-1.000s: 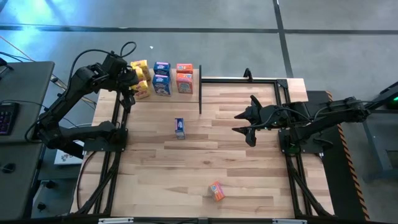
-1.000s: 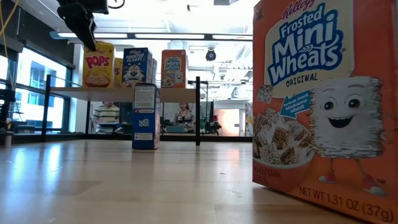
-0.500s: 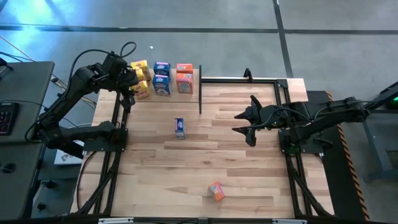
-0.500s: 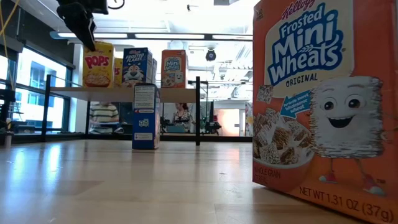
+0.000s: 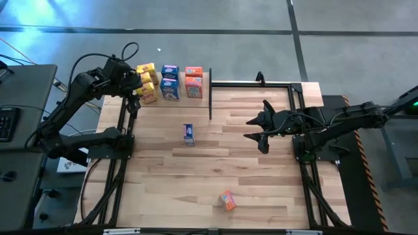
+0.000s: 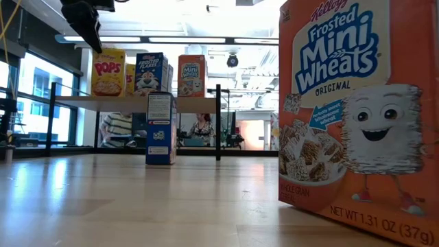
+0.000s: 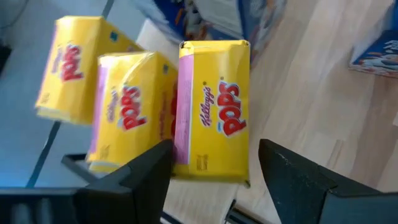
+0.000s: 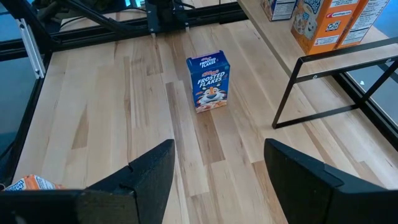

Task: Stack cereal on shelf
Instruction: Put the yellow cereal box on the shelf aligned with the other yellow cereal boxes

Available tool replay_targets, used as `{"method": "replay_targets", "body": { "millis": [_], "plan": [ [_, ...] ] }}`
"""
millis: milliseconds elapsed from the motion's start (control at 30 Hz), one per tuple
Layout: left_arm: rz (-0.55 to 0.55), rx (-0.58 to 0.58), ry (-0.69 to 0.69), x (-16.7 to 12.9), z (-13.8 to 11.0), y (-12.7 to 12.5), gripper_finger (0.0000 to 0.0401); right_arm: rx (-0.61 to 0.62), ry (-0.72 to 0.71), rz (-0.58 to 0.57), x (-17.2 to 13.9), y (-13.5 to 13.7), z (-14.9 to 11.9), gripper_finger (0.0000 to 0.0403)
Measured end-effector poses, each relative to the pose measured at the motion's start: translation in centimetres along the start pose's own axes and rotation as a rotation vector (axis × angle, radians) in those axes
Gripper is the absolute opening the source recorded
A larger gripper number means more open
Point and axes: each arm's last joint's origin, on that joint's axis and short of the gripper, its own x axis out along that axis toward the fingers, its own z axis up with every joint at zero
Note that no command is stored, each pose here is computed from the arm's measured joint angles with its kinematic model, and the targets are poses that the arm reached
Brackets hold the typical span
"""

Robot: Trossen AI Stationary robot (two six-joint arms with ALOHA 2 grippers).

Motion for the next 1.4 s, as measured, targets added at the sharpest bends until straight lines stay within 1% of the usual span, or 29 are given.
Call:
{"method": "replay_targets", "body": {
  "millis": [200,367,600,700,833,967,1133,1267,1400],
  "plan": [
    [0.061,-0.045,-0.016,-0.7,-0.3,0.0,0.0239,0.000,0.000,0.000,0.0,0.0,0.0,0.0240],
    [0.089,-0.085,-0.035,-1.4,-0.7,-0.1,0.0239,0.000,0.000,0.000,0.0,0.0,0.0,0.0240],
    [0.125,-0.128,-0.100,-3.1,-1.9,-0.7,0.0239,0.000,0.000,0.000,0.0,0.0,0.0,0.0240],
    [0.120,-0.140,-0.143,-3.9,-2.4,-1.0,0.0239,0.000,0.000,0.000,0.0,0.0,0.0,0.0240],
    [0.067,-0.170,-0.212,-4.7,-3.1,-1.7,0.0239,0.000,0.000,0.000,0.0,0.0,0.0,0.0240],
    [-0.006,-0.189,-0.226,-4.2,-3.6,-2.4,0.0239,0.000,0.000,0.000,0.0,0.0,0.0,0.0240],
    [-0.062,-0.186,-0.190,-2.5,-4.2,-3.3,0.0239,0.000,0.000,0.000,0.0,0.0,0.0,0.0240],
    [-0.094,-0.162,-0.167,-1.2,-4.4,-3.9,0.0239,0.000,0.000,0.000,0.0,0.0,0.0,0.0240],
    [-0.094,-0.172,-0.189,-0.1,-4.1,-4.1,0.0239,0.000,0.000,0.000,0.0,0.0,0.0,0.0240]
  ]
}}
